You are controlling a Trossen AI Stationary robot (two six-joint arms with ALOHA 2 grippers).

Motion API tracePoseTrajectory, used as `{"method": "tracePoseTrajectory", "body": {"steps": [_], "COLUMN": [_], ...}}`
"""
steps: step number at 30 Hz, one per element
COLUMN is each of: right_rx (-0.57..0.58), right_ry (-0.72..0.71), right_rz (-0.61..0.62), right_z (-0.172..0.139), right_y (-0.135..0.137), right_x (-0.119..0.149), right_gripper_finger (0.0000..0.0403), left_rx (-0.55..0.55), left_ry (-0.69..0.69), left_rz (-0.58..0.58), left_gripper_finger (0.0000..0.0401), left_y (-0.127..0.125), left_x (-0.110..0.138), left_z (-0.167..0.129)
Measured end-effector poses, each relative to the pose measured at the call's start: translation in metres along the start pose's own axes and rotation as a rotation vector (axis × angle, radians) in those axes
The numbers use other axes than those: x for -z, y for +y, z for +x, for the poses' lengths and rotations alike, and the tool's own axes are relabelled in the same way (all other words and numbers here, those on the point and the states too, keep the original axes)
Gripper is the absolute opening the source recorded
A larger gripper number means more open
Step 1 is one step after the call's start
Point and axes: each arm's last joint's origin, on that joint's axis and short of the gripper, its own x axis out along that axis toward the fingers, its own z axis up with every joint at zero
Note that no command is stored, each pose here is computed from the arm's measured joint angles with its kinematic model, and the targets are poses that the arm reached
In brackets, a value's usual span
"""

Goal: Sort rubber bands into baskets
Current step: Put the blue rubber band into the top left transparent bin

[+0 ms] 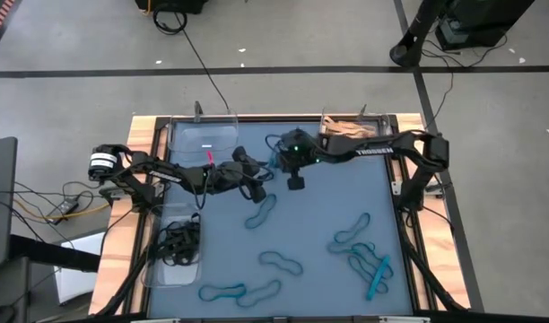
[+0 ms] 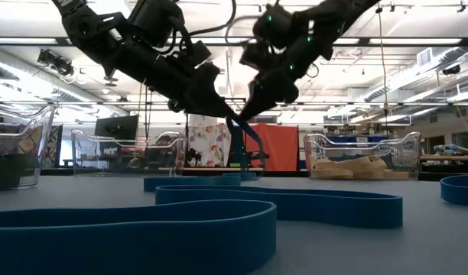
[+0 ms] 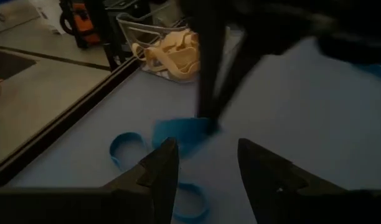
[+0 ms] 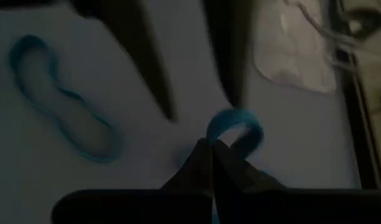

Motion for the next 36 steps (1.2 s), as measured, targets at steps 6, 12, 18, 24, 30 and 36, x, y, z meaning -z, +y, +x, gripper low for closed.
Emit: {"method": "tracePoseTrajectory", "body": {"steps": [6,12,18,24,30,36], "right_rx": [0.019,0.013,0.057,0.067,0.064,0.149], "right_ry": [0.005,0.006,0.021,0.029,0.047,0.058], "right_rz": [-0.068,-0.084,-0.099,0.008,0.063,0.147], "right_z": [-0.003,-0.003,-0.003,-0.003,-0.003,-0.004], "right_y": [0.026,0.044,0.055,0.058,0.057,0.055], "right_x": [-0.013,-0.019,-0.023,-0.023,-0.021,-0.021], "right_gripper_finger": [0.0004,0.0004,0.0003,0.0028,0.0095,0.0136], "left_rx": [0.018,0.049,0.088,0.113,-0.015,-0.114], "left_ry": [-0.002,-0.003,-0.006,-0.004,0.051,0.064], "left_rz": [0.083,0.154,0.174,0.170,0.136,0.046], "left_gripper_finger": [0.0170,0.0162,0.0076,0.0015,0.0014,0.0014], "left_y": [-0.004,-0.010,-0.016,-0.016,-0.006,0.022], "left_x": [0.000,0.001,0.001,0.002,0.000,-0.022], "left_z": [-0.002,-0.004,-0.006,-0.006,-0.011,-0.041]}}
